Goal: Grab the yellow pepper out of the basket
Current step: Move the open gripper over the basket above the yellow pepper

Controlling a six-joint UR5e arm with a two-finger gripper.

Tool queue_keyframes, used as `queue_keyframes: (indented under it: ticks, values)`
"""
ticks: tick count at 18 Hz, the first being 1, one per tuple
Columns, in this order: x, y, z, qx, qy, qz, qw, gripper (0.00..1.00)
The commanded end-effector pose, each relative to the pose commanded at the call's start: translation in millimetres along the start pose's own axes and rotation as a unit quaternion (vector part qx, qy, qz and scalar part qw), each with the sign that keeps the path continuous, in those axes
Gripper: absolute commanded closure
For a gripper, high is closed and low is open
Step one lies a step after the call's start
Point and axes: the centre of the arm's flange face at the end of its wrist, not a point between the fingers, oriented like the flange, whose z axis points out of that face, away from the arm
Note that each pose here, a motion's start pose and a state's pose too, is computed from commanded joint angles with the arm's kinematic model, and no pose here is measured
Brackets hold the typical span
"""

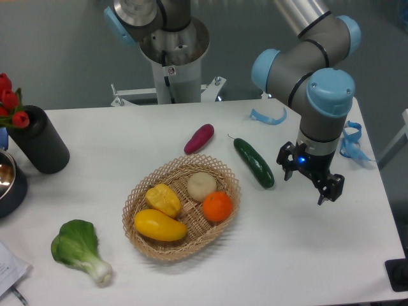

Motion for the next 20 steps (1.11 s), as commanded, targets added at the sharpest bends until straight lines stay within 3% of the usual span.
queue_keyframes:
  ticks: [9,15,20]
  values:
    - [6,-12,0,0.006,0.001,-0.004,1.0,0.0]
    - [36,-63,10,0.026,0.016,0.01,0.9995,0.0]
    - [59,-119,11,0.043,-0.005,0.026,0.9987,0.0]
